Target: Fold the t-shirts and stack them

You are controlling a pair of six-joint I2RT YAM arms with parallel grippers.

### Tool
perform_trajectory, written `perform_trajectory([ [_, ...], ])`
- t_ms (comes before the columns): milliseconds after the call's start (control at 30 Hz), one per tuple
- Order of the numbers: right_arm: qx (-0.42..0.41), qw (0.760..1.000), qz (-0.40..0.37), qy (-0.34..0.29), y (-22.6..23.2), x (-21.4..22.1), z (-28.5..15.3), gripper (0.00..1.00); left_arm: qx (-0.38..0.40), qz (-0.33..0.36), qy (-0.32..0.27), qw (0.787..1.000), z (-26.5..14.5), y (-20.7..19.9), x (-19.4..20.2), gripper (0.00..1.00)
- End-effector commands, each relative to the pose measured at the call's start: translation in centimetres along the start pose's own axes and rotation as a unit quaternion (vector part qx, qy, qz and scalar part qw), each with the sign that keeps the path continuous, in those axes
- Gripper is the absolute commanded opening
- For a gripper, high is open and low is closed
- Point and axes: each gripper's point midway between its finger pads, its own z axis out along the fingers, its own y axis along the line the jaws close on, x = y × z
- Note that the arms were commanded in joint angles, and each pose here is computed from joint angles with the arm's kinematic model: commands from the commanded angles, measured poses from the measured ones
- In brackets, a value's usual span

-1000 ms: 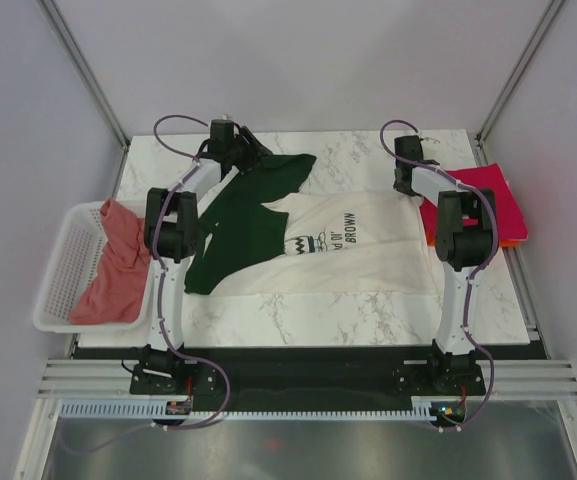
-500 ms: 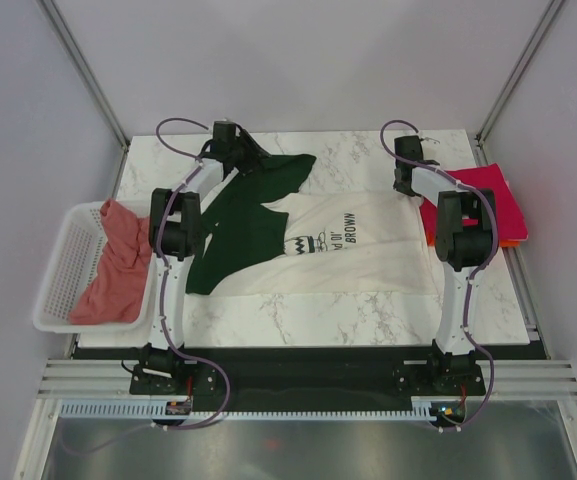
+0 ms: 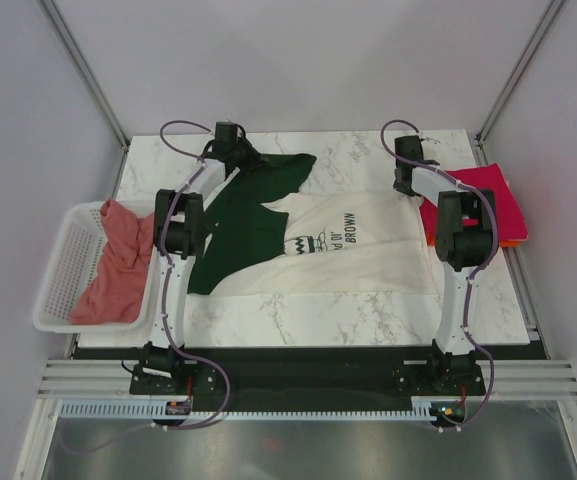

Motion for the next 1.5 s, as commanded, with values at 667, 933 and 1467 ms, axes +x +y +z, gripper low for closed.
perform_trajectory([
  [667,-0.035,0.999,0.022,-0.031,0.2,-2.9,-3.3,0.0,0.118,0.109,-0.086,0.983,-15.4,-11.8,-4.2,0.02],
  [933,-0.057,0.998,0.017,-0.019,0.3,-3.3,-5.2,0.0,0.132,0.117,-0.085,0.981,-19.9,-13.2,-3.3,0.02],
  [1467,-0.055,0.998,0.007,0.003,-2.0,-1.5,-8.4,0.0,0.116,0.148,-0.102,0.977,-28.4,-11.4,0.0,0.02],
])
